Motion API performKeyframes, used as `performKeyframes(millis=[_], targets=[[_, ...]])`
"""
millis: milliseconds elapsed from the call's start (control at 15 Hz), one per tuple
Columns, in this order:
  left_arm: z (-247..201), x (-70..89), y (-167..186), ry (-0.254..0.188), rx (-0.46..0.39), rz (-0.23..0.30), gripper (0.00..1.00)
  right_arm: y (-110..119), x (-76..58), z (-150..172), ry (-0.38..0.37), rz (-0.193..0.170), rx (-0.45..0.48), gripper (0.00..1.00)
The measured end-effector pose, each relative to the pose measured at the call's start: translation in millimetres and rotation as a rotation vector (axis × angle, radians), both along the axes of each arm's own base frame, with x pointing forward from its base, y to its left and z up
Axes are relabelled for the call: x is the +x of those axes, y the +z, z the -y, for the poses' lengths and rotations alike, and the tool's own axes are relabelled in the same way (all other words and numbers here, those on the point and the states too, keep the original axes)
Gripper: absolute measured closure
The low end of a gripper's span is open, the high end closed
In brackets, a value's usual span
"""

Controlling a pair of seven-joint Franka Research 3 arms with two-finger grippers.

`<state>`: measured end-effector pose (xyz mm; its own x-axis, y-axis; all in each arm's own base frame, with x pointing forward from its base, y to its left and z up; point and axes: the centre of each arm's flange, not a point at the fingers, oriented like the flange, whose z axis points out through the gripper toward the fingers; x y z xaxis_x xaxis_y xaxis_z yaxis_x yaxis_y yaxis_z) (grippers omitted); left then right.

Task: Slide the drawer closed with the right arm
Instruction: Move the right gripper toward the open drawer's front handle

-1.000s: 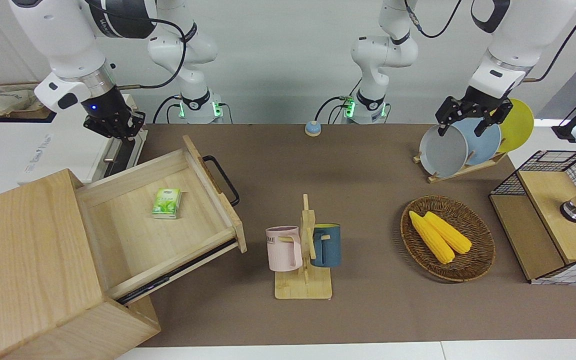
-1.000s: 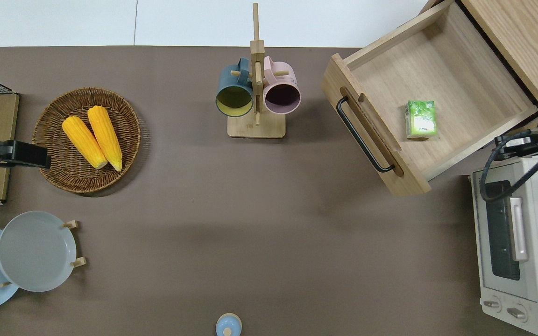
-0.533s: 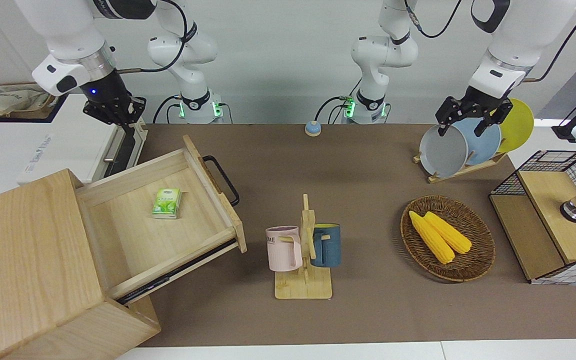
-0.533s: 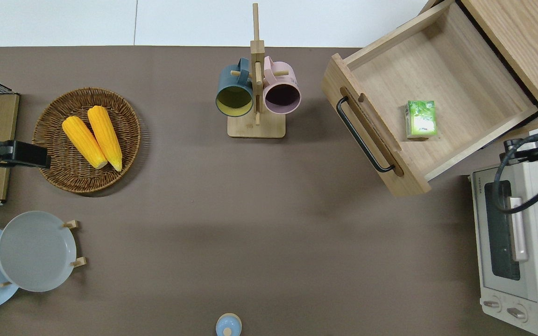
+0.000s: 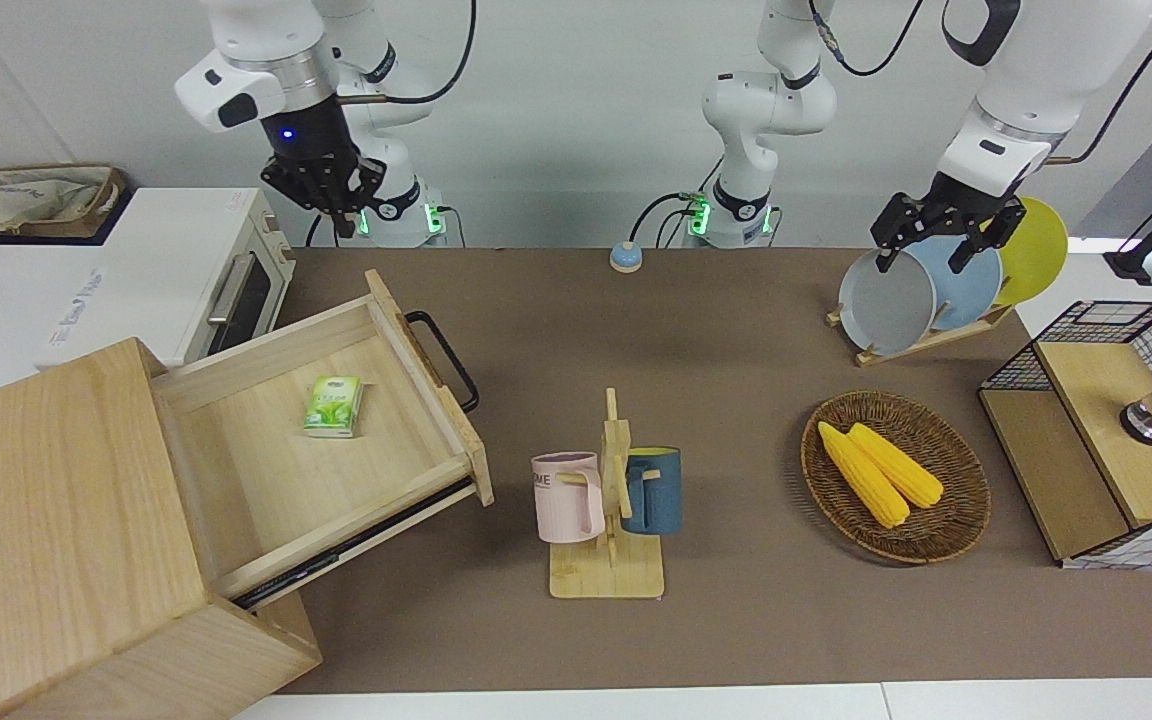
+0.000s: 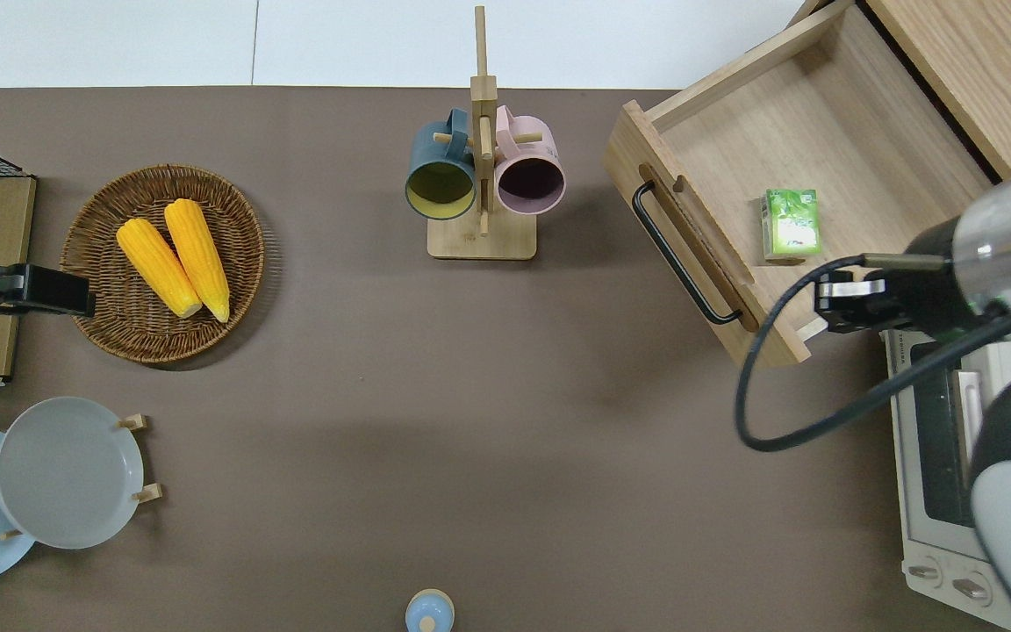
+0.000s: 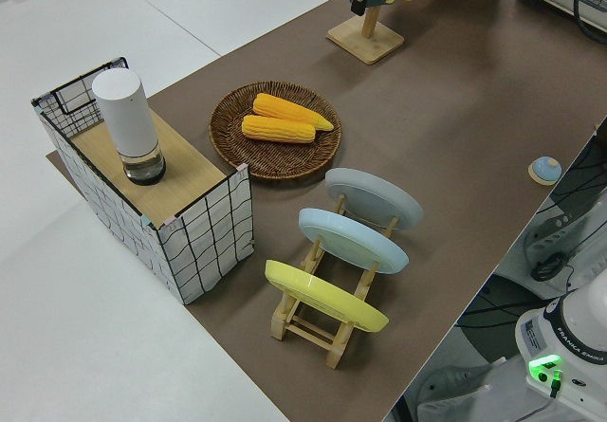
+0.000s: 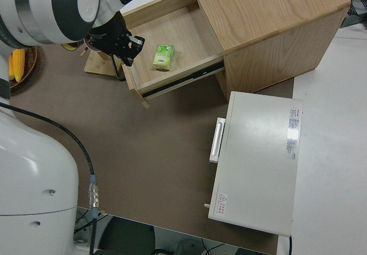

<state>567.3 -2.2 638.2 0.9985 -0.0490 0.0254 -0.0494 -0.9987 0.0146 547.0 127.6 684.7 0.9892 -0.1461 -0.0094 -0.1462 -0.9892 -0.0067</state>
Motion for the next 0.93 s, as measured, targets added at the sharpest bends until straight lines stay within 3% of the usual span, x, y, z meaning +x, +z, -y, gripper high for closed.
performKeyframes(millis=[400,733,933], targets=[[0,0.0,0,0.0,0.0,0.0,0.0,-7,-14.7,-90,-0.211,0.028,0.011,0.99],[0,0.0,0,0.0,0.0,0.0,0.01,-48,6.2,-131,-0.382,0.033,0.009,0.99],[0,0.0,0,0.0,0.0,0.0,0.0,-72,14.8,-147,-0.445,0.018,-0.006,0.99]])
